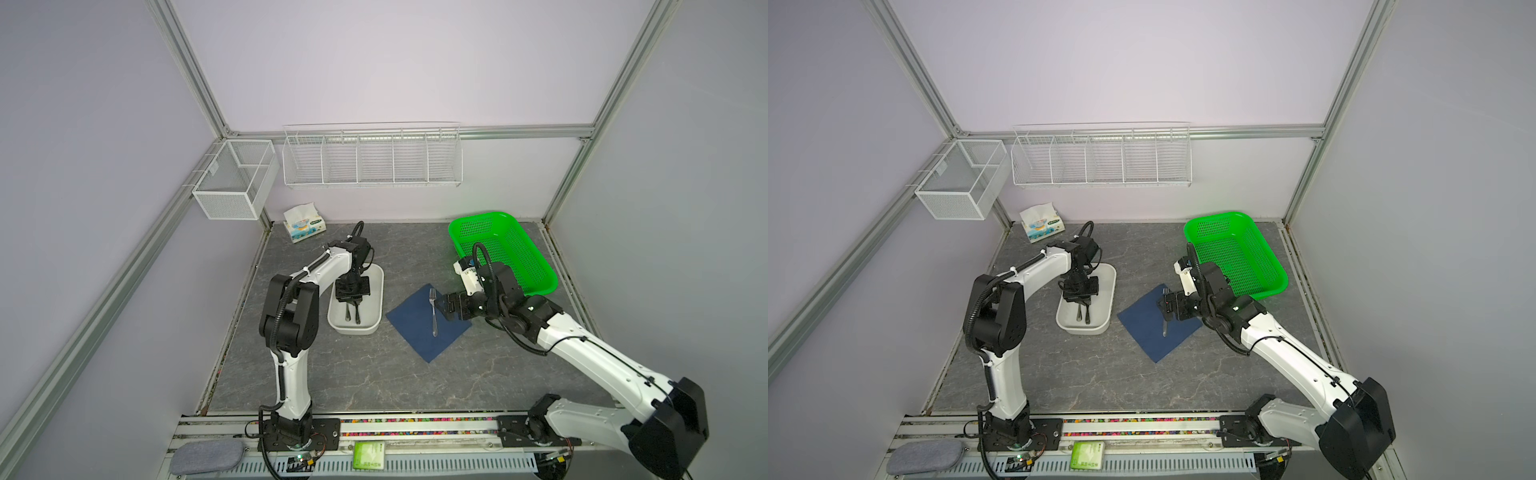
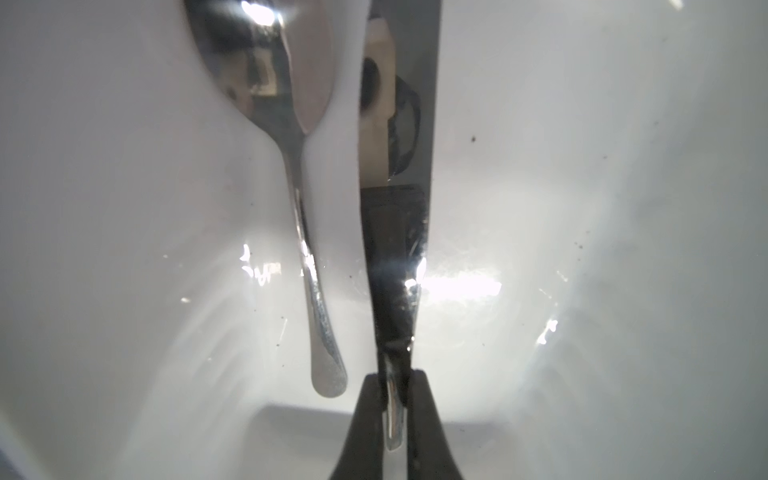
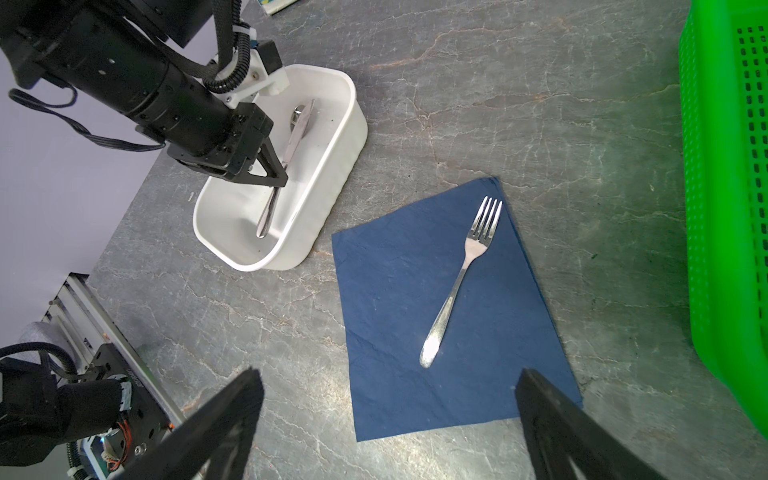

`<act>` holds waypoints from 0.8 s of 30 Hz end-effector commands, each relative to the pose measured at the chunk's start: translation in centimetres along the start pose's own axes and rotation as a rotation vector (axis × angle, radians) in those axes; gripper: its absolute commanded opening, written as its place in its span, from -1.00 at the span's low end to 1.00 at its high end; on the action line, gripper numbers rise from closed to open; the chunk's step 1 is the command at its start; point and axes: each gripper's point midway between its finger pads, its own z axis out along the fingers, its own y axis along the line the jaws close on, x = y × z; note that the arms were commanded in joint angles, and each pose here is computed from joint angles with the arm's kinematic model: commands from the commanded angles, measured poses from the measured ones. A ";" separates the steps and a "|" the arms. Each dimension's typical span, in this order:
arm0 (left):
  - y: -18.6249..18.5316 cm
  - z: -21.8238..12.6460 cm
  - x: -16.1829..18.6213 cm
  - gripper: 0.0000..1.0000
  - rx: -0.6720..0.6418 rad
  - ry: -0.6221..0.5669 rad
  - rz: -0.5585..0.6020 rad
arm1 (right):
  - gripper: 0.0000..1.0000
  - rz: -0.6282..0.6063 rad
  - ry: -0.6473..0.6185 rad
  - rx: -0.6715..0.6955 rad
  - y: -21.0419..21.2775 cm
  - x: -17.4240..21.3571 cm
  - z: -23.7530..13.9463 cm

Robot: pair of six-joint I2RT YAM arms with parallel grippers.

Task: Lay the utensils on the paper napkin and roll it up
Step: 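Lift the knife out of the white tray with the left gripper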

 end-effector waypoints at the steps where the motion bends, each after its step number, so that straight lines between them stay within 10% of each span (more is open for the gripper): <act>1: -0.1 -2.0 0.1 -0.95 0.004 -0.013 0.024 | 0.95 -0.004 -0.009 0.002 0.1 0.1 -0.4; 24: -1.3 -5.0 -0.4 -0.94 0.052 -0.059 0.042 | 0.95 -0.004 -0.011 -0.001 0.1 0.1 -0.3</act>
